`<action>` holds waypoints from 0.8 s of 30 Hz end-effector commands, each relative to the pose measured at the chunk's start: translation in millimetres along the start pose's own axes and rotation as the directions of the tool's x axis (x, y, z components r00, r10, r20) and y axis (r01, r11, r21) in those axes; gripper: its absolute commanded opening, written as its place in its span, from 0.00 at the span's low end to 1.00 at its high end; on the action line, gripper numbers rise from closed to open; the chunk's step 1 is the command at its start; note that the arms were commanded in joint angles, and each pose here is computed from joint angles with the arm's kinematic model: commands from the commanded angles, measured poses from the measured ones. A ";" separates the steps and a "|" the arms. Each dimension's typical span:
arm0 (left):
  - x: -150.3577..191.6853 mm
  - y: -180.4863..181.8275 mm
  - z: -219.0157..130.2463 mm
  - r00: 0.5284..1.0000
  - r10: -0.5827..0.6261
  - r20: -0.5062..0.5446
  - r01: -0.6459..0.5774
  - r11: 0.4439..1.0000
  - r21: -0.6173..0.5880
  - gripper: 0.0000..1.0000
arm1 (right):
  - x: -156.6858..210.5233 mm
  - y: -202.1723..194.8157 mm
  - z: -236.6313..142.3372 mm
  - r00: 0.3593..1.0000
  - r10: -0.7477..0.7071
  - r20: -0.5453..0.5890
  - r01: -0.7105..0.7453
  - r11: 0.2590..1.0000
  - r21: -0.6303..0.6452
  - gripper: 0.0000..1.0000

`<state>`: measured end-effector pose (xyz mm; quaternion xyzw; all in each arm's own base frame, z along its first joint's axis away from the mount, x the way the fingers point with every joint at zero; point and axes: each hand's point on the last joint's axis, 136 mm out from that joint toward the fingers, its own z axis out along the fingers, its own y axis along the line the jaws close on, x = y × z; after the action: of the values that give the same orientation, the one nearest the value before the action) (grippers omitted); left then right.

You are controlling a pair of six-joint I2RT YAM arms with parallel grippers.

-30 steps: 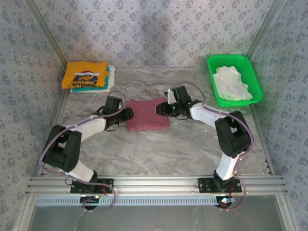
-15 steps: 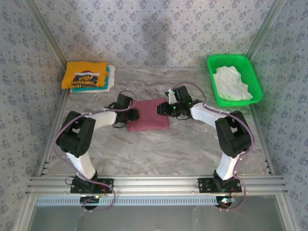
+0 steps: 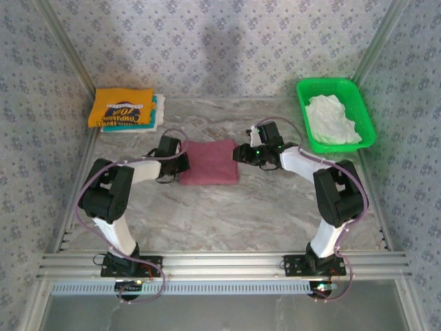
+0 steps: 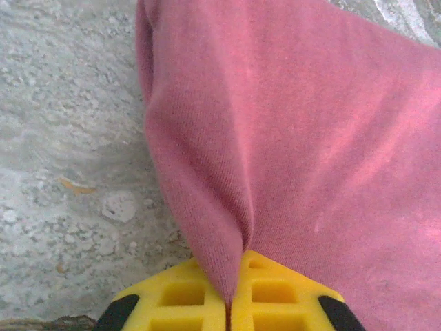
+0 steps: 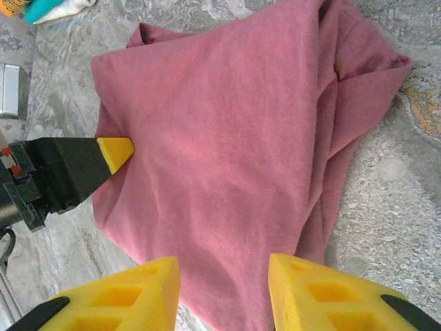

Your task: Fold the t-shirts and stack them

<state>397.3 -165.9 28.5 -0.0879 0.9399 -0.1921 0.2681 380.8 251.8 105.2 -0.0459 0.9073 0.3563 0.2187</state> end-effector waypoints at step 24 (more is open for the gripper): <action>-167.4 -16.2 -24.0 0.926 0.352 0.136 -0.307 0.913 -0.269 0.00 | -23.8 10.0 -20.1 0.998 -0.061 0.032 0.061 0.998 -0.006 0.41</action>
<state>515.4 -146.4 122.7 0.0050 0.9284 -0.0669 0.3655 389.9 244.2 114.0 -0.0555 0.9067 0.3488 0.2306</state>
